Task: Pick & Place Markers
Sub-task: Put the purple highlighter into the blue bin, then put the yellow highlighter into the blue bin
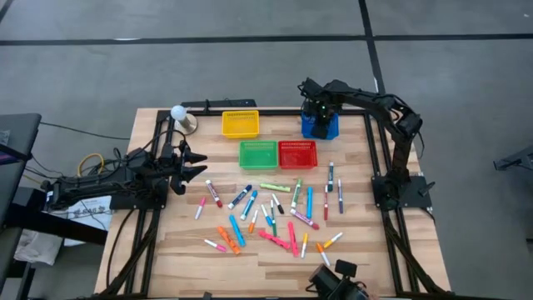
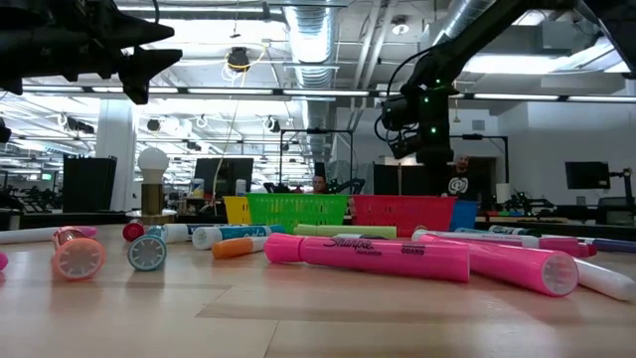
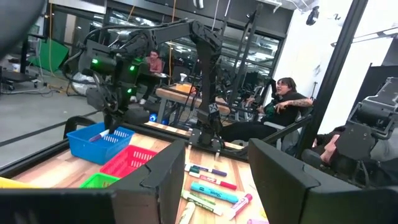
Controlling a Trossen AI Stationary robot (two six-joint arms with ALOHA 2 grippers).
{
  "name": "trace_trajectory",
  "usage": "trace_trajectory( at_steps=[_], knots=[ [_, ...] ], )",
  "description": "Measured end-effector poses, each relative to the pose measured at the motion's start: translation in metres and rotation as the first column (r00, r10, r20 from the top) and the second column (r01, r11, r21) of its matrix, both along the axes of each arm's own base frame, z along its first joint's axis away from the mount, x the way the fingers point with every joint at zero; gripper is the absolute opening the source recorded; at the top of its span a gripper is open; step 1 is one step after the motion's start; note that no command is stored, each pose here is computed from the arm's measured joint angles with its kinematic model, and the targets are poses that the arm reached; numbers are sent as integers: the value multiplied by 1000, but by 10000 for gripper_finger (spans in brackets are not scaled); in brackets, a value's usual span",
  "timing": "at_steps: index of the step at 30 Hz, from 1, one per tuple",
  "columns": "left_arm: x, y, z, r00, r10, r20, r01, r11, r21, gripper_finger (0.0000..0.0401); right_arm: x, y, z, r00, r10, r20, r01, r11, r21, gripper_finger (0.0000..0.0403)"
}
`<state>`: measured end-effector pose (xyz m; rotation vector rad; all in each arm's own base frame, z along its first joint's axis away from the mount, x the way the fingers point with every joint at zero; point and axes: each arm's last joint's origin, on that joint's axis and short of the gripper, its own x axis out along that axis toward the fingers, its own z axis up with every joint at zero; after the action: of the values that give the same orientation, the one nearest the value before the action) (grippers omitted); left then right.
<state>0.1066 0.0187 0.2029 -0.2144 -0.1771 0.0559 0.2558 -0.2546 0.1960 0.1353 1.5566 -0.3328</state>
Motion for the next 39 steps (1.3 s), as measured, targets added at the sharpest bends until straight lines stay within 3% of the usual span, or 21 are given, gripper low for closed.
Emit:
trace_trajectory(
  at_steps=[7,29,39],
  knots=[
    [0,0,1,1000,0,8,0,1000,2,176,1,-4,-12,1000,-14,-24,14,1000,19,52],
    [0,0,2,1000,0,22,0,1000,5,176,2,-3,-13,1000,-5,11,4,998,62,53],
    [-1,0,3,999,-1,36,0,1000,7,176,0,-1,-13,1000,-5,-9,6,997,81,94]
  ],
)
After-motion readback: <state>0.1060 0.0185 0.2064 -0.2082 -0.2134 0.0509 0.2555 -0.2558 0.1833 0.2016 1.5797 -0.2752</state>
